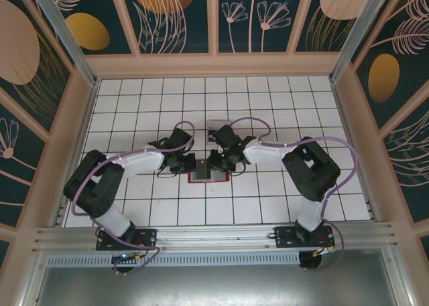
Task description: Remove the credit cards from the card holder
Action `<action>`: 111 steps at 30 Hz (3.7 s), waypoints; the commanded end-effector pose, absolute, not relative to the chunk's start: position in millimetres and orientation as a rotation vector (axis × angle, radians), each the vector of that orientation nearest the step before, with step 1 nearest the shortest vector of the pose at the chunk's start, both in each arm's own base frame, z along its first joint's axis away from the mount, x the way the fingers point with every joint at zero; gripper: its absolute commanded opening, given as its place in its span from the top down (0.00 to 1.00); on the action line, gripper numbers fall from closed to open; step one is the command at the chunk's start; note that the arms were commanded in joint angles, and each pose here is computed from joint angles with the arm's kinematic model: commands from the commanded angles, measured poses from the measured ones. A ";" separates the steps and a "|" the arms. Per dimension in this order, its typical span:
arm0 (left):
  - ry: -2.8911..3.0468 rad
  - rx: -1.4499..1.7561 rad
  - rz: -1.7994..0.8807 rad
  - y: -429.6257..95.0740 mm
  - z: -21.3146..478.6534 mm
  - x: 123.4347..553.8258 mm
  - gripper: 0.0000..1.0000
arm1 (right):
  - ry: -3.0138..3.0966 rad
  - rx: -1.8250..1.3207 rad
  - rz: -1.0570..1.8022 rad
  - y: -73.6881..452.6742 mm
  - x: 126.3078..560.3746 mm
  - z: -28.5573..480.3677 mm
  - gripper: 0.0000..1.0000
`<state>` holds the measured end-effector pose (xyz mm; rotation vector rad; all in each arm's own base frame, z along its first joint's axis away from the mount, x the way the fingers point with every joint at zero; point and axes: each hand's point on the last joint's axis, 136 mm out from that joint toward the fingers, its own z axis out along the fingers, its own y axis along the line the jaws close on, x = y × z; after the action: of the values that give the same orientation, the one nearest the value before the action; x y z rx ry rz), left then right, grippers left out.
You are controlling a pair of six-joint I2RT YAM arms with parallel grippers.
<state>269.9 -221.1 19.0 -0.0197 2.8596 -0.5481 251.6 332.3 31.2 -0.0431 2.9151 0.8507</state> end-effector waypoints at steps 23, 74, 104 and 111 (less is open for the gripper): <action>2.982 -0.002 -0.374 -202.5 -9.6 249.7 0.88 | 2.883 -0.056 1.087 340.5 244.6 19.7 0.79; 2.905 0.035 -0.434 -216.0 24.3 261.7 0.88 | 2.860 0.004 0.757 274.1 260.1 45.6 1.00; 2.686 0.034 -0.539 -223.0 77.3 282.9 0.82 | 2.412 -0.793 0.416 258.1 319.7 126.2 1.00; 2.673 0.028 -0.508 -217.5 78.9 282.9 0.82 | 2.127 -1.279 0.189 251.3 319.9 138.7 1.00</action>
<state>282.3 -220.6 73.4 0.0132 2.7063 -0.5307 316.4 255.5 118.1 -0.9974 2.3328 0.3460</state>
